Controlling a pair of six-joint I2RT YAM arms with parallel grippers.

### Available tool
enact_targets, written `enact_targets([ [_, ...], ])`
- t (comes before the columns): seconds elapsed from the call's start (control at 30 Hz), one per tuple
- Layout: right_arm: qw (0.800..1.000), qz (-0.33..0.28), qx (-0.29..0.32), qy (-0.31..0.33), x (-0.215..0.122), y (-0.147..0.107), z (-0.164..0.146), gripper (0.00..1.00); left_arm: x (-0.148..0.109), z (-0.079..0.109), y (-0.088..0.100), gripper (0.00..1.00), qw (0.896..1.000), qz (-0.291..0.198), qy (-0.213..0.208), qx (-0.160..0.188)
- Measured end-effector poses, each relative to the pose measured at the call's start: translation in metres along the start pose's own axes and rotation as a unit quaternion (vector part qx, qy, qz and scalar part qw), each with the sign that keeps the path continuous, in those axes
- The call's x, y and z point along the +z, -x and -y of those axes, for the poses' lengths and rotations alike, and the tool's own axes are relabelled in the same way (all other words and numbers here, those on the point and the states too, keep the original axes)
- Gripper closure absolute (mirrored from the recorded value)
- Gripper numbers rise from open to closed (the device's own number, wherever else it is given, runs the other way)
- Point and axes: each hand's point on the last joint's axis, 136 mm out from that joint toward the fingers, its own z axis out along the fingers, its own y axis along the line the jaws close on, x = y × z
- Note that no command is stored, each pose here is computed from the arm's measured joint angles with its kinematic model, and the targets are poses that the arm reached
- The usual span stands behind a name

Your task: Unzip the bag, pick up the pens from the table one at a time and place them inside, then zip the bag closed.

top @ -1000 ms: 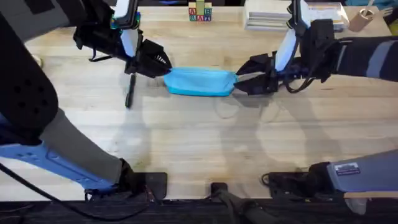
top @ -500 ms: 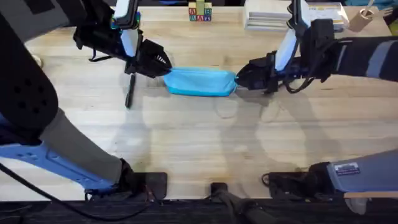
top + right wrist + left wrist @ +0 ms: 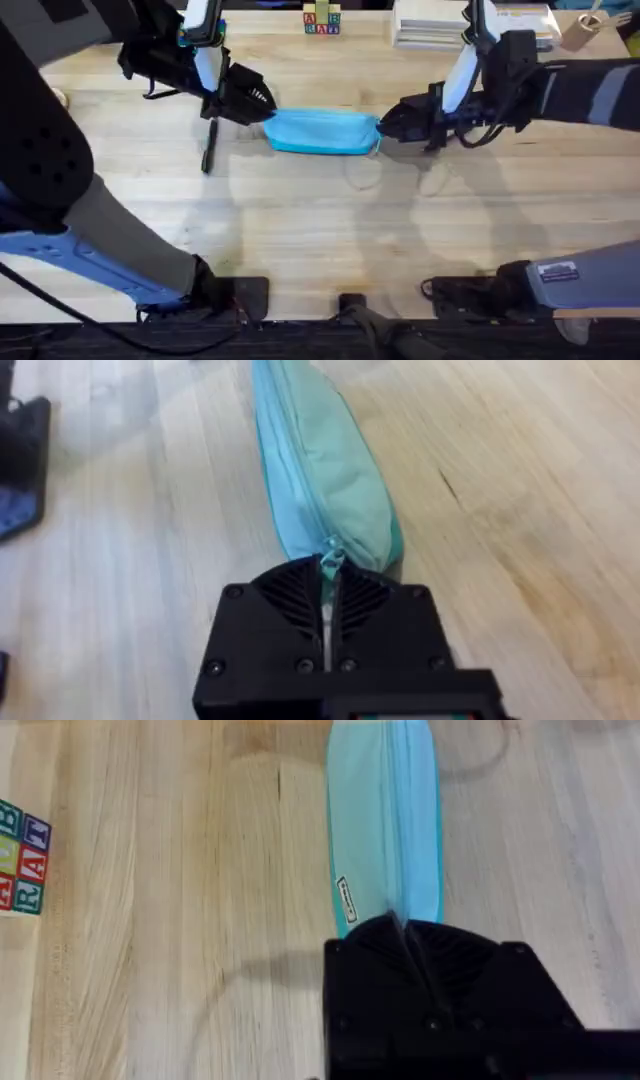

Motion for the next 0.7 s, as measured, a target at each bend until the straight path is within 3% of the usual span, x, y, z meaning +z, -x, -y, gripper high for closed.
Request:
enact_targets([
  [0.4,0.992,0.001,0.126,-0.018,-0.004,0.015,0.013,0.970,0.000,0.000,0.000,0.959,1.000,0.000,0.000,0.000],
  [0.7,0.988,0.005,0.147,-0.053,-0.018,0.034,0.014,0.969,0.000,0.000,0.000,0.959,1.000,0.000,0.000,0.000],
])
